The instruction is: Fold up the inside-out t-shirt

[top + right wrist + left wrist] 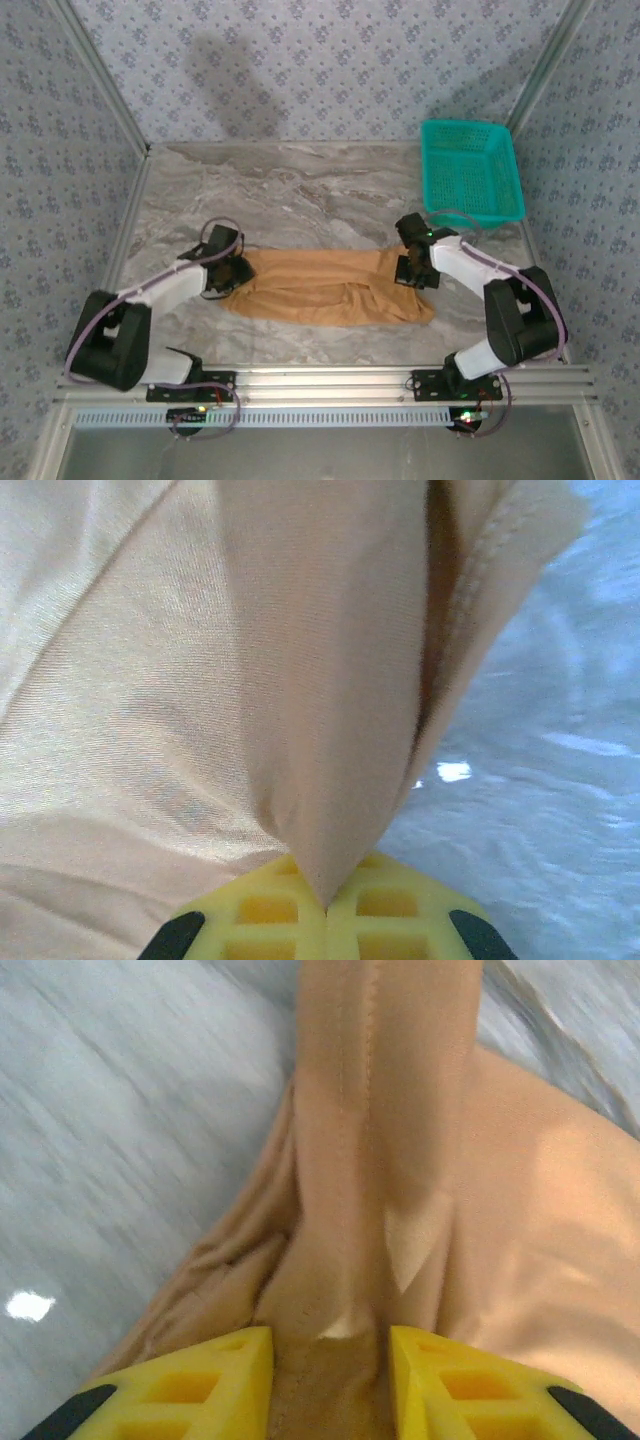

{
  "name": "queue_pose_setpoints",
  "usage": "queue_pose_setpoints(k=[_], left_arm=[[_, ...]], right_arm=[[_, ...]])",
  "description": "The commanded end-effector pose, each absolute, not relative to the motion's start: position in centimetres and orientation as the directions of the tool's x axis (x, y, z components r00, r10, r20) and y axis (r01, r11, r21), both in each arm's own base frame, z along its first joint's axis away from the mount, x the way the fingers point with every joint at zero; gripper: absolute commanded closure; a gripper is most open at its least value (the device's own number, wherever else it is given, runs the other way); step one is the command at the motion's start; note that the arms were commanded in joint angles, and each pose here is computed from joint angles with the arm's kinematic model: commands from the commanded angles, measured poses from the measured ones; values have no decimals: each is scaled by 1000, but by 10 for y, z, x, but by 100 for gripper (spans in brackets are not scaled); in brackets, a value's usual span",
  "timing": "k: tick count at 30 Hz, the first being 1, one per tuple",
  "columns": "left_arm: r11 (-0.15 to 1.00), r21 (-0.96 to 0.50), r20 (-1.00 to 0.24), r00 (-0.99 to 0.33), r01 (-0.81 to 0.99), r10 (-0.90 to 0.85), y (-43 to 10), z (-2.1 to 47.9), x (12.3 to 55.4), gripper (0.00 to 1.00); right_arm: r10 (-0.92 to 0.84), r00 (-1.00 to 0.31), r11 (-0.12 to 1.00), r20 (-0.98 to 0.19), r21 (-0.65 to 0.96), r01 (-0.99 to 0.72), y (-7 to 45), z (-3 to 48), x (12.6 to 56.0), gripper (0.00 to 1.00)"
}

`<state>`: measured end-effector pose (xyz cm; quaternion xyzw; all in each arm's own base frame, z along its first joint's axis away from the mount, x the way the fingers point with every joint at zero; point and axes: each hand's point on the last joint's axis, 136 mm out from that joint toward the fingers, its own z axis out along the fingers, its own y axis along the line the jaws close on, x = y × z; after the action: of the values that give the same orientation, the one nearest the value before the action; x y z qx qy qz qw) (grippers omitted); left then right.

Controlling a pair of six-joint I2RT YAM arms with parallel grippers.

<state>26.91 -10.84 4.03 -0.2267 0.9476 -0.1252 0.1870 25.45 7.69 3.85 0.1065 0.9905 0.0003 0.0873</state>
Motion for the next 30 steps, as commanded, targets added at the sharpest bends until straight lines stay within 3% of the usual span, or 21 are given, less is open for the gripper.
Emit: queue_pose_setpoints(k=[1,6,10,15,20,30], left_arm=[[855,-321,-372,-776,-407,-509,-103,69,272,64],[917,-197,-433,-809,-346,-398,-75,100,296,62],[903,-185,-365,-826,-387,-429,-55,89,311,63],[875,-281,-269,-843,-394,-466,-71,57,322,63],[858,-252,-169,-853,-447,-494,-63,21,326,67],[749,-393,-241,-726,-534,-644,-9,89,334,65]], right_arm=[[153,-971,987,-186,-20,159,63,57,251,100],[123,-955,992,-269,19,122,74,94,263,100],[86,-945,996,-316,21,83,92,122,265,100],[60,-933,998,-355,17,58,108,148,266,100],[21,-910,999,-415,43,4,138,181,269,100],[-95,-868,980,-487,109,-168,249,212,266,100]])
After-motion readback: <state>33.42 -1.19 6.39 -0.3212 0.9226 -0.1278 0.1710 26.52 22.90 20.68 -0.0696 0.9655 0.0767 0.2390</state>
